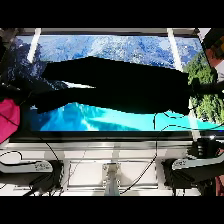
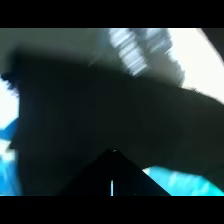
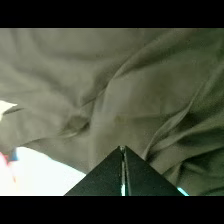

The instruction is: Fold the clothes and pants, and hang the long-sleeved shirts on hangers.

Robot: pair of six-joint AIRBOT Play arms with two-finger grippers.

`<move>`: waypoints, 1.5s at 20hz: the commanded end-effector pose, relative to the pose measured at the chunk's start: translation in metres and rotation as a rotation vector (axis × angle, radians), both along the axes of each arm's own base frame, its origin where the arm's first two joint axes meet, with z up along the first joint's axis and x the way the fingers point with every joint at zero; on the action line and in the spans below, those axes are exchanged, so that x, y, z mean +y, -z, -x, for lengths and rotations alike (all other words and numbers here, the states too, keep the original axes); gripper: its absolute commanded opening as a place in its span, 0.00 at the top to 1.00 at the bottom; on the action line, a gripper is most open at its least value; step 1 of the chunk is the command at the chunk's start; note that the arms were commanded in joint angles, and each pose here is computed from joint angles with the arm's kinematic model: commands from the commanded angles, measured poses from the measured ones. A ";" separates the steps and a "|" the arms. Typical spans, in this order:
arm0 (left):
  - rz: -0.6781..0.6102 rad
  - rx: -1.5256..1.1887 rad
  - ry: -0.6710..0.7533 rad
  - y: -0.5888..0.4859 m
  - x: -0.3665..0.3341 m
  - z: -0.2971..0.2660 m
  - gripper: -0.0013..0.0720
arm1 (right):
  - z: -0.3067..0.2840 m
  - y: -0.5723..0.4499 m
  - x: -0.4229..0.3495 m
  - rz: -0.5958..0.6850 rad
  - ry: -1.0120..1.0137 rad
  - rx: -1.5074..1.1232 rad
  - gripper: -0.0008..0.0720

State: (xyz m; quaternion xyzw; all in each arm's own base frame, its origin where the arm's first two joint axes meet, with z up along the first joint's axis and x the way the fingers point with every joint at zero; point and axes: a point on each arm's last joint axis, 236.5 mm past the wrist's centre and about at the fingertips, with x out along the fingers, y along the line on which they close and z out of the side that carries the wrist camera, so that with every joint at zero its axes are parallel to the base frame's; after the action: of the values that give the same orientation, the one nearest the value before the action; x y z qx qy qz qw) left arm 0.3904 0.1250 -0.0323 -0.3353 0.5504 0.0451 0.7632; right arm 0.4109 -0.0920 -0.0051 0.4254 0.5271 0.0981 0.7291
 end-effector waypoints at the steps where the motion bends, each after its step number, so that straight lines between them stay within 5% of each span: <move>1: 0.136 0.042 -0.148 0.008 0.004 0.050 0.98 | 0.012 -0.011 0.008 -0.135 0.057 -0.109 0.97; 2: 0.191 0.031 -0.186 0.009 0.002 0.050 0.97 | 0.012 -0.007 0.004 -0.118 0.067 -0.104 0.97; 3: 0.214 0.023 -0.207 0.012 0.000 0.049 0.86 | 0.009 -0.005 -0.001 -0.102 0.089 -0.105 0.91; 5: 0.194 -0.008 -0.244 0.016 0.008 0.038 0.23 | 0.002 -0.003 -0.005 -0.098 0.136 -0.093 0.59; 12: 0.087 -0.154 -0.403 0.011 0.053 0.004 0.26 | -0.001 0.000 -0.007 -0.072 0.140 -0.094 0.54; 24: 0.115 -0.085 -0.346 0.055 0.024 -0.011 0.34 | -0.001 0.000 -0.007 -0.072 0.140 -0.094 0.54; 28: 0.227 -0.157 -0.329 0.035 0.004 -0.026 0.90 | -0.001 0.000 -0.007 -0.071 0.140 -0.094 0.54; 30: 0.291 -0.197 -0.276 0.019 -0.012 -0.030 0.98 | -0.001 0.000 -0.007 -0.071 0.139 -0.094 0.54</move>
State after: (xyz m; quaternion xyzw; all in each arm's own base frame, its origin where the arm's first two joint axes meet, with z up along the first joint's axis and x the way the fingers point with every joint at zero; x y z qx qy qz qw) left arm 0.4120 0.1342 -0.0707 -0.4973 0.4354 0.0923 0.7447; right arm 0.4121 -0.0992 -0.0049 0.4819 0.4574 0.0852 0.7425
